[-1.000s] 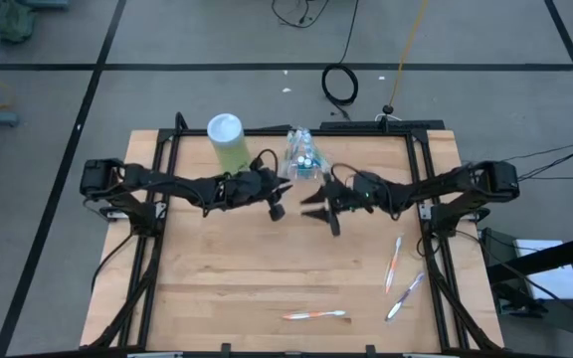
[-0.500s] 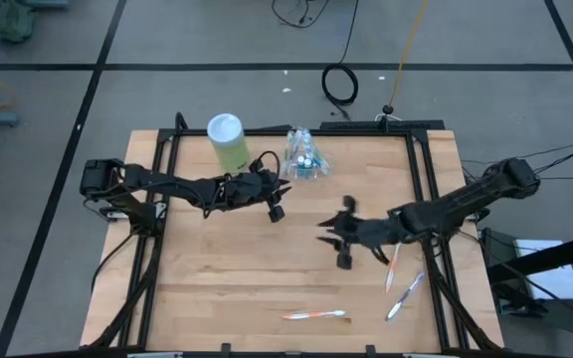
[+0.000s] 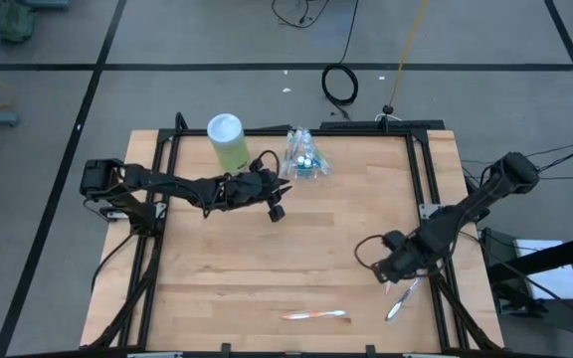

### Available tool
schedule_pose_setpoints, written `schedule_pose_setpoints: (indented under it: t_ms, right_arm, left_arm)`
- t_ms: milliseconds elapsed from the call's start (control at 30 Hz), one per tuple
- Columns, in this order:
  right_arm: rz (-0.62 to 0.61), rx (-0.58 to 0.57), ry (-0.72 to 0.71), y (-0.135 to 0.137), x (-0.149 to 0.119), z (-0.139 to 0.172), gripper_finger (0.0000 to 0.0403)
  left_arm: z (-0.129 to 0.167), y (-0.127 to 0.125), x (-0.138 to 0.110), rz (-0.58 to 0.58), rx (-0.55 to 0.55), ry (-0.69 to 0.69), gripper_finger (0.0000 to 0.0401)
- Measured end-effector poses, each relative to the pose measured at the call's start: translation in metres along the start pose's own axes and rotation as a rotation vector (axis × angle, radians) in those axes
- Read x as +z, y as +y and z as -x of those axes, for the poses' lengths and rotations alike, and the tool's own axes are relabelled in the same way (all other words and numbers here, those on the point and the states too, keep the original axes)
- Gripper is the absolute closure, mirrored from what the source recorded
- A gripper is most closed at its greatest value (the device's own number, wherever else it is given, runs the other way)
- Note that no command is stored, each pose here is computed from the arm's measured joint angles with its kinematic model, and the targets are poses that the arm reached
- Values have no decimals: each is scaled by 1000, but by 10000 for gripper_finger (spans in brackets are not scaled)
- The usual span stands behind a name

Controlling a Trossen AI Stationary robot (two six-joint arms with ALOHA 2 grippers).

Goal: Pick & Place toothbrushing station
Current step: Put the right orange toothbrush into the transparent organizer

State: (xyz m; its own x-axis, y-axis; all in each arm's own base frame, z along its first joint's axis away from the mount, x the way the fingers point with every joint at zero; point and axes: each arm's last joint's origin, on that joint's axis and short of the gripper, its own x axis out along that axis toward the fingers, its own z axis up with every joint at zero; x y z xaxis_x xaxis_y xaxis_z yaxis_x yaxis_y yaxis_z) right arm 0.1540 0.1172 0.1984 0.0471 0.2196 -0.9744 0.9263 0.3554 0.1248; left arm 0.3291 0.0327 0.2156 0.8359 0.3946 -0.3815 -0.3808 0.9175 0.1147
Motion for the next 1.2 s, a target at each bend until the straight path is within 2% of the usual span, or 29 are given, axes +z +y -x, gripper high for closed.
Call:
schedule_pose_setpoints:
  t_ms: [100, 467, 633, 767, 967, 1200]
  right_arm:
    - [-124, -59, -8, -12, 3, -14, 250]
    - [-240, -91, -186, -19, 29, -17, 250]
    - [-157, -122, -164, -20, 33, -17, 250]
    - [-218, -130, -188, -21, 34, -22, 250]
    - [-242, -238, -162, -41, 39, -43, 250]
    - [-205, -185, -217, -46, 45, -55, 263]
  left_arm:
    - [0, 1, 1, -12, 4, -9, 316]
    - [-3, 11, 1, -33, 32, -1, 316]
    - [-4, 14, 0, -29, 41, 3, 316]
    - [-5, 18, 0, -25, 51, 4, 316]
    - [-5, 17, 0, -29, 49, 4, 316]
    - [-5, 18, 0, -29, 50, 2, 316]
